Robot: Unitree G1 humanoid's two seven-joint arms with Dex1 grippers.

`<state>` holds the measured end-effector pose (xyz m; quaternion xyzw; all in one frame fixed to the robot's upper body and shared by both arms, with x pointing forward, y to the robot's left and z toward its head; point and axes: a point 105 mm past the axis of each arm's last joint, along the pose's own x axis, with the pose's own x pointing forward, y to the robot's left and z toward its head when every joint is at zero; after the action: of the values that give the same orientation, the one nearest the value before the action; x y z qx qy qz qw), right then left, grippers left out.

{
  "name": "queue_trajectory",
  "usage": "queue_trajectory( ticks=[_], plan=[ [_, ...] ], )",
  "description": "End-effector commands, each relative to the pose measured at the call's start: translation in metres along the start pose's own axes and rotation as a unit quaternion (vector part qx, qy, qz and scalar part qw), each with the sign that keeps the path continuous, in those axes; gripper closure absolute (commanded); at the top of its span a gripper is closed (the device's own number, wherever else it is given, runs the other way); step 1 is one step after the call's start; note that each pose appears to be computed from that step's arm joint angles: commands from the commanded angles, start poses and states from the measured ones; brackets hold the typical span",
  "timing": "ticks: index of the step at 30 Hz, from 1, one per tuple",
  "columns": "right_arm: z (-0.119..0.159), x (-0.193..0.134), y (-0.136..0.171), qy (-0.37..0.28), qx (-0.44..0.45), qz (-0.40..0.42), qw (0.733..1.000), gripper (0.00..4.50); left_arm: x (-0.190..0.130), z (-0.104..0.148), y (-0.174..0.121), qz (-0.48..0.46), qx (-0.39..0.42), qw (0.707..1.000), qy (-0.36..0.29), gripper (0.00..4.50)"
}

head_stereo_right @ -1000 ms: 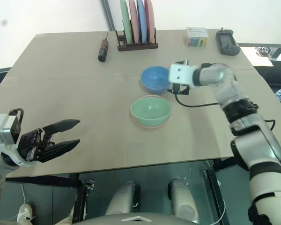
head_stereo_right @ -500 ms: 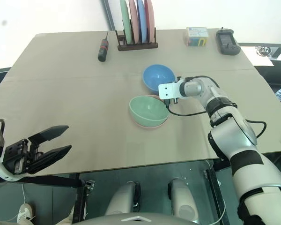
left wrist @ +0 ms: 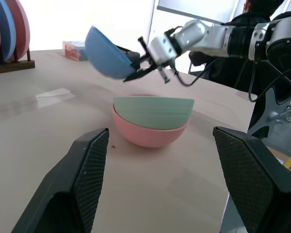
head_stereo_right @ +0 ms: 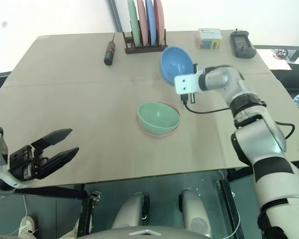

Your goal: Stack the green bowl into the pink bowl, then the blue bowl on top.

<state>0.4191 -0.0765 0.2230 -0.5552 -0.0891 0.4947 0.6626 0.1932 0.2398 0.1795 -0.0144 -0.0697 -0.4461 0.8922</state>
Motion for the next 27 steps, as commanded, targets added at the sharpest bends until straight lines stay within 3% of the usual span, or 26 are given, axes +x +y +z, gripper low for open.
queue_trajectory(
  ticks=[1,7,10,12,13,19,23,27],
  plan=[
    [0.049,-0.036,-0.005,-0.099,0.027,0.027,0.994,4.36,0.002,0.0,0.003,-0.011,0.009,1.0,0.003,0.84],
    [0.085,-0.061,0.044,-0.124,0.108,0.104,0.981,4.36,0.009,-0.002,0.01,-0.026,0.008,1.0,0.001,0.84],
    [0.089,-0.054,0.065,-0.12,0.143,0.122,0.975,3.61,0.015,-0.002,0.013,-0.038,0.009,0.999,0.0,0.84],
    [0.084,-0.049,0.073,-0.102,0.149,0.122,0.976,2.69,0.018,-0.001,0.014,-0.04,0.014,0.999,0.001,0.84],
    [0.082,-0.049,0.075,-0.097,0.153,0.122,0.976,2.44,0.02,-0.001,0.016,-0.037,0.019,0.999,0.002,0.84],
    [0.079,-0.06,0.059,-0.099,0.2,0.047,0.974,0.03,0.028,-0.004,0.011,-0.048,0.013,0.998,0.031,0.84],
    [0.067,-0.09,0.054,-0.109,0.297,-0.02,0.948,0.03,0.028,-0.011,0.008,-0.062,-0.003,0.996,0.056,0.84],
    [0.042,-0.128,0.075,-0.071,0.33,-0.054,0.94,0.03,0.023,-0.015,0.019,-0.03,-0.016,0.997,0.072,0.84]
  ],
)
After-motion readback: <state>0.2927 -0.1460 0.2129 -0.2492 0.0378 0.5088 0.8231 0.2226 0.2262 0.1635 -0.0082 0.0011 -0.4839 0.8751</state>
